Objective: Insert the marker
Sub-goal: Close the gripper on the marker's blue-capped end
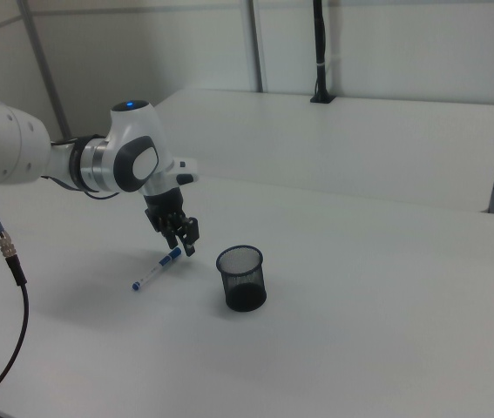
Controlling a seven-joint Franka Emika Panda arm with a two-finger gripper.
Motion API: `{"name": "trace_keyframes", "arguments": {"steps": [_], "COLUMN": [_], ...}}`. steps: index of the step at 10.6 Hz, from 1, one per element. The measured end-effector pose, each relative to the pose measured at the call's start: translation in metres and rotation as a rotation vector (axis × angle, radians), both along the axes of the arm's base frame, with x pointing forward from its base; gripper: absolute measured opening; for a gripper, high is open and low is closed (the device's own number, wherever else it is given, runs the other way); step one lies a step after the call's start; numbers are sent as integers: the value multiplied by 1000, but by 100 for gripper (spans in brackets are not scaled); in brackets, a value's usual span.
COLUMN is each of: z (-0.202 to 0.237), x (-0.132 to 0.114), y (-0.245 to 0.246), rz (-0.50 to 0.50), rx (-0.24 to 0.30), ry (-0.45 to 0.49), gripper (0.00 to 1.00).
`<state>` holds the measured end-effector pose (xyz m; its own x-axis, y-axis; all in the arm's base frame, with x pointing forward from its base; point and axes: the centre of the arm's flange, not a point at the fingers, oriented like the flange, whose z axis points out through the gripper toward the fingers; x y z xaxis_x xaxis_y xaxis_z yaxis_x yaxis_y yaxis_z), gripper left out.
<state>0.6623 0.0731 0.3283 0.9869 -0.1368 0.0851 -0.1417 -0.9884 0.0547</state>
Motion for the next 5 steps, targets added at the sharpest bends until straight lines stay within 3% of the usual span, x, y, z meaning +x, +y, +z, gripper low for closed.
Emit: {"name": "trace_keyframes", "arguments": {"steps": [4,5], "z": [-17,-18], "x": [-1,-2], "y": [21,23], "rz": [-26,-23], "rx": [12,14], "ry": [9,11], "gripper": [58,46]}}
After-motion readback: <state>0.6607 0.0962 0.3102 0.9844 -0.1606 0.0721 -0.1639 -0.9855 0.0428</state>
